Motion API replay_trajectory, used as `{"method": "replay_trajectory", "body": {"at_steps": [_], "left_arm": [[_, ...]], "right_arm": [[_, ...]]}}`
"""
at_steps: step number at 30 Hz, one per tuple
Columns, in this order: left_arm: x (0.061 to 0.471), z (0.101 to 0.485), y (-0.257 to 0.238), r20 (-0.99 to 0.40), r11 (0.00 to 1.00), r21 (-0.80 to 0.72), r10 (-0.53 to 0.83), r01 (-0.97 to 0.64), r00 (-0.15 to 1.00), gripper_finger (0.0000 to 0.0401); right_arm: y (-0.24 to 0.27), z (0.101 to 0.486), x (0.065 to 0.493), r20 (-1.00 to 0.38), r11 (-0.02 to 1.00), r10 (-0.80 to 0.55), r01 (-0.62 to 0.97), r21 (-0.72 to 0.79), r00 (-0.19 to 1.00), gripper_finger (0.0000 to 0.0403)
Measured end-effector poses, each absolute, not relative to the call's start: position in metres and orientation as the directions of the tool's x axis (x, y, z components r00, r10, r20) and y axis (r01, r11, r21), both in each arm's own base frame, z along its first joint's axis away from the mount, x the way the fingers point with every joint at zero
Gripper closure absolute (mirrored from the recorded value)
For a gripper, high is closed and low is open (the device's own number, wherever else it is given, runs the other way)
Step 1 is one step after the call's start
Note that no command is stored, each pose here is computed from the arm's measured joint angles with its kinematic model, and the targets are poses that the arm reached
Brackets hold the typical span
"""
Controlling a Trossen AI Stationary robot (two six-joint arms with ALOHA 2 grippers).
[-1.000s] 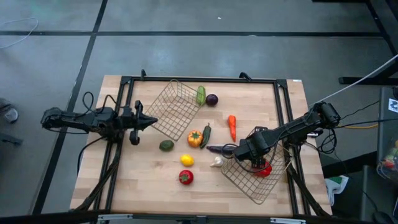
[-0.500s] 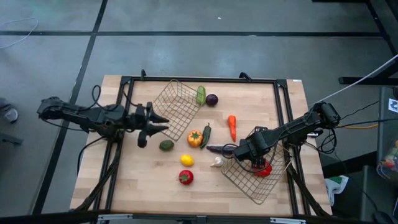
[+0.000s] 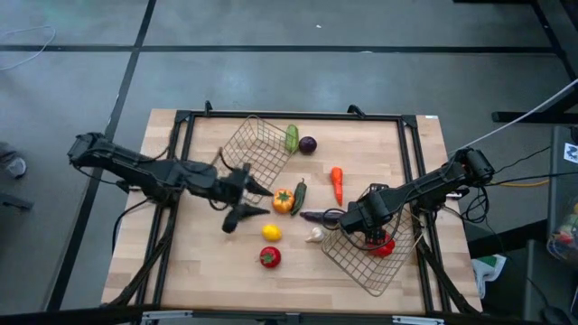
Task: Sort produce into baskets
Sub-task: Put the yellow bell pepper into the wire basket
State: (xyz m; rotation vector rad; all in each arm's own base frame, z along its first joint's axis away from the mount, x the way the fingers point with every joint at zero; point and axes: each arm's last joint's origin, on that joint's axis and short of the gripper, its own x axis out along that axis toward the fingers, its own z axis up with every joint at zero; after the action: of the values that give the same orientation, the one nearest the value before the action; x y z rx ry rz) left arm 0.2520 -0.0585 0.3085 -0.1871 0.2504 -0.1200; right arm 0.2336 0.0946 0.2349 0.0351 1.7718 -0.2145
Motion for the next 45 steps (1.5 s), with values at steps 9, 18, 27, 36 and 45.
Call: {"method": "replay_trajectory", "body": {"at_steps": [9,18,27,36,45], "left_arm": [[0.291,0.281,-0.074,-0.550,0.987,-0.128,-0.150,0.094,0.822,0.0166],[0.312,0.236,-0.094,-0.700,0.989,-0.104,-0.150,0.108,0.698,0.0166],[0.321,0.200,-0.100,-0.795,0.993,-0.068,-0.114,0.099,0.596,0.0166],[0.316,0.186,-0.097,-0.862,0.996,-0.020,-0.060,0.085,0.504,0.0166],[0.316,0.186,-0.097,-0.866,0.995,0.015,-0.037,0.100,0.499,0.0166]], "right_arm": [[0.095,0.235,0.234,-0.973,0.982,-0.093,0.143,-0.126,-0.212,0.0033],[0.095,0.235,0.234,-0.973,0.982,-0.093,0.144,-0.125,-0.211,0.0033],[0.095,0.235,0.234,-0.975,0.982,-0.091,0.144,-0.122,-0.205,0.0033],[0.095,0.235,0.235,-0.976,0.982,-0.088,0.145,-0.118,-0.197,0.0033],[0.096,0.234,0.236,-0.979,0.983,-0.084,0.147,-0.112,-0.186,0.0033]]}}
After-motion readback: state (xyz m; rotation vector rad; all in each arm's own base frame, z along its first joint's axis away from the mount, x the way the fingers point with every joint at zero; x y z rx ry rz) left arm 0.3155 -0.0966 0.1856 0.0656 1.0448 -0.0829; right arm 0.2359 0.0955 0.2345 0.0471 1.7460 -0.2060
